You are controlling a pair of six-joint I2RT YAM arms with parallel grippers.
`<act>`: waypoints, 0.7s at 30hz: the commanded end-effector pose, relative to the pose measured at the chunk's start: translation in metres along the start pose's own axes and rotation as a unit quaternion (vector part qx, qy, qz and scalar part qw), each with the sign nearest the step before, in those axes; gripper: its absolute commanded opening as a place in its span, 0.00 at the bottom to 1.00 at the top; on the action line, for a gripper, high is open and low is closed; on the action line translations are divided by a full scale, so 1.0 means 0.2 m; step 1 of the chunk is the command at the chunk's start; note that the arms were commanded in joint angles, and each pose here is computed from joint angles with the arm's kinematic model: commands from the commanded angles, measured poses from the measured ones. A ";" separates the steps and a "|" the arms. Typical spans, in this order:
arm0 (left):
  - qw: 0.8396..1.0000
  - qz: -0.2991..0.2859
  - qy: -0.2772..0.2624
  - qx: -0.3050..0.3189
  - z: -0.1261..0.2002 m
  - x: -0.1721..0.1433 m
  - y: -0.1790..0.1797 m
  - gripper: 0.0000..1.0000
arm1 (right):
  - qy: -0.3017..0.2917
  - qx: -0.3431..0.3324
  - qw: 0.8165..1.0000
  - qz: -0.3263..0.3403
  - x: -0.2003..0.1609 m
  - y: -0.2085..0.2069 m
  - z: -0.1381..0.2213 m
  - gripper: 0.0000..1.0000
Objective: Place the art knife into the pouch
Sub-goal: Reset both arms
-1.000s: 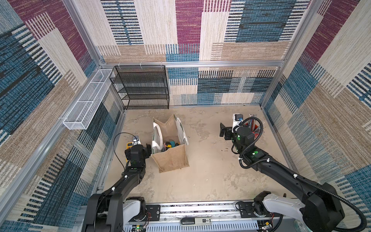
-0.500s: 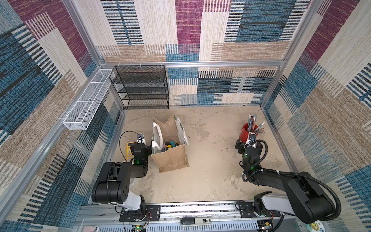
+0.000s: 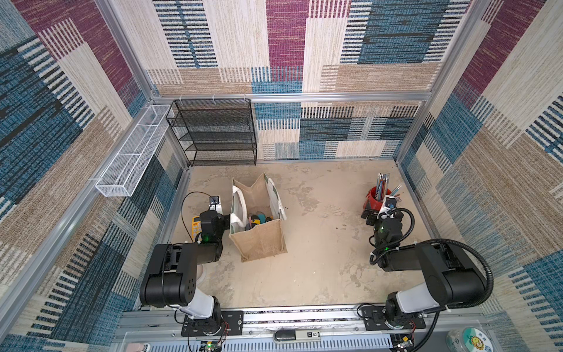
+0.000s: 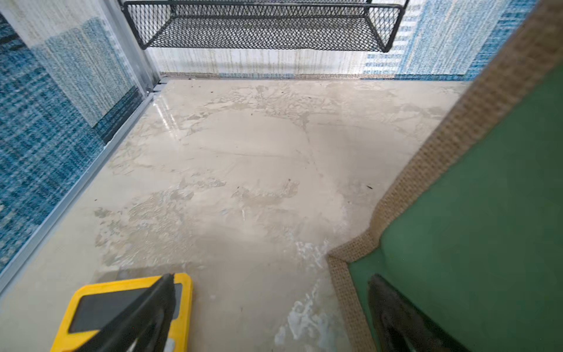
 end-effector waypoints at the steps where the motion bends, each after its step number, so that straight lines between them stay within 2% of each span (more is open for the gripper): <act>1: 1.000 -0.012 0.007 -0.026 -0.01 0.00 -0.04 0.99 | -0.043 0.059 0.997 -0.001 0.08 0.07 0.03 0.99; 4: 1.000 -0.007 0.009 -0.028 -0.01 0.00 -0.03 0.99 | -0.057 0.096 0.994 0.007 0.06 0.12 0.03 0.99; 6: 1.000 -0.007 0.009 -0.029 -0.01 0.00 -0.04 0.99 | -0.034 0.099 0.995 0.004 0.03 0.11 0.01 0.99; 21: 1.000 -0.008 0.005 -0.028 -0.01 0.00 -0.04 0.99 | -0.039 0.097 0.995 0.001 0.04 0.10 0.01 0.99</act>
Point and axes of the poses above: each gripper's point midway between its finger pads, its own z axis back along the fingers, its own y axis along the line the jaws close on, x = y × z, the point moved 1 cm from there along z, back along the fingers, and after that the axes turned 8 degrees about z, right-handed, at the moved point
